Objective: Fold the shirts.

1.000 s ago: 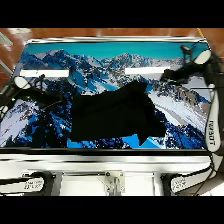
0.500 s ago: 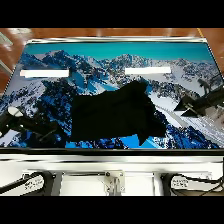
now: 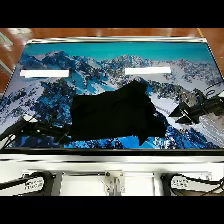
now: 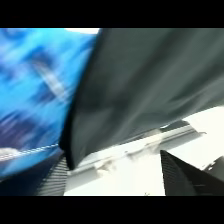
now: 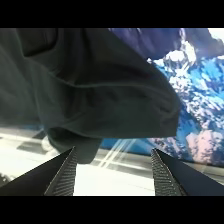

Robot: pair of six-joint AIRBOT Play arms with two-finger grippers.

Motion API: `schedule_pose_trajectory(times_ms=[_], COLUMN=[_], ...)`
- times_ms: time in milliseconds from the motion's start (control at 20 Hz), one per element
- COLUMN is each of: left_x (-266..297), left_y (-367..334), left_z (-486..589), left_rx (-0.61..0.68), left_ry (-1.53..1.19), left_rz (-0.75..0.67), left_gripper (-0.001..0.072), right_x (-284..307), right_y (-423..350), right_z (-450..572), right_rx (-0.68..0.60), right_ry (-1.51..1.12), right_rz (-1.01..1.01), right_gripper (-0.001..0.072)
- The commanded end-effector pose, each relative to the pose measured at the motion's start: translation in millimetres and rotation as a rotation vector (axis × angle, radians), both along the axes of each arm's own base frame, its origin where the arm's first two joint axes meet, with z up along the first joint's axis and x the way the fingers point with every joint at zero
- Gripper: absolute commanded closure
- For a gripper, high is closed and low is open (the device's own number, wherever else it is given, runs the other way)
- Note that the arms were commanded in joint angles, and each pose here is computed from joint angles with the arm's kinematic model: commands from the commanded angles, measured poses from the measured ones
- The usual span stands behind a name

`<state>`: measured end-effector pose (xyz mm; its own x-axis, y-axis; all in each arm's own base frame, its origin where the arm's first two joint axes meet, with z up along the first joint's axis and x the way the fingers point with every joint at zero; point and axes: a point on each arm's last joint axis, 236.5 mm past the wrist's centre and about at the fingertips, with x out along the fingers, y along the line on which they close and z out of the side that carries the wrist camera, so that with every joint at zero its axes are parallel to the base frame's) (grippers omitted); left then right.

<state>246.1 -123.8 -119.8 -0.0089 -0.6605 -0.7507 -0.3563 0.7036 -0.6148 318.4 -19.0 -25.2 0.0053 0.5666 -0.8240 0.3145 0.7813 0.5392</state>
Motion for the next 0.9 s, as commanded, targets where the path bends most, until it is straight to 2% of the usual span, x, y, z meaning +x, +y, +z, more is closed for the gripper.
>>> schedule_pose_trajectory(times_ms=[0, 50, 100, 150, 200, 250, 300, 350, 600, 700, 850], left_x=[30.9, 36.2, 36.5, 34.2, 31.1, 28.2, 26.2, 25.5, 28.7, 32.6, 36.7], left_y=[-16.0, -20.0, -22.3, -23.8, -25.5, -27.6, -29.2, -29.9, -32.4, -32.4, -32.2], left_z=[-8.8, -6.8, -5.6, -4.8, -3.4, -1.6, 0.3, 1.8, 21.9, 34.6, 48.3], left_rx=[0.001, -0.007, -0.012, -0.018, -0.028, -0.039, -0.047, -0.051, -0.065, -0.065, -0.064], left_ry=[-0.079, -0.089, -0.091, -0.086, -0.082, -0.082, -0.080, -0.080, -0.137, -0.183, -0.233], left_rz=[0.095, 0.113, 0.110, 0.102, 0.087, 0.070, 0.060, 0.056, 0.040, 0.037, 0.036], left_gripper=[0.0401, 0.0571, 0.0651, 0.0671, 0.0671, 0.0671, 0.0672, 0.0672, 0.0671, 0.0671, 0.0671], right_x=[-0.5, -1.6, -4.6, -10.8, -19.1, -31.0, -42.9, -54.5, -57.8, -44.7, -21.8], right_y=[0.1, -1.3, -5.3, -12.6, -19.9, -26.7, -27.2, -22.6, -8.3, -4.5, 2.6], right_z=[-1.0, -2.0, -4.7, -10.0, -16.7, -25.6, -33.3, -41.7, -85.8, -94.9, -100.1], right_rx=[0.002, -0.005, -0.026, -0.062, -0.099, -0.134, -0.139, -0.123, -0.114, -0.110, -0.083], right_ry=[0.001, 0.005, 0.014, 0.035, 0.063, 0.101, 0.128, 0.147, 0.099, 0.042, -0.039], right_rz=[-0.003, 0.000, 0.008, 0.022, 0.037, 0.057, 0.088, 0.117, 0.045, -0.012, -0.110], right_gripper=[0.0148, 0.0148, 0.0148, 0.0148, 0.0148, 0.0116, 0.0045, 0.0041, 0.0045, 0.0123, 0.0134])
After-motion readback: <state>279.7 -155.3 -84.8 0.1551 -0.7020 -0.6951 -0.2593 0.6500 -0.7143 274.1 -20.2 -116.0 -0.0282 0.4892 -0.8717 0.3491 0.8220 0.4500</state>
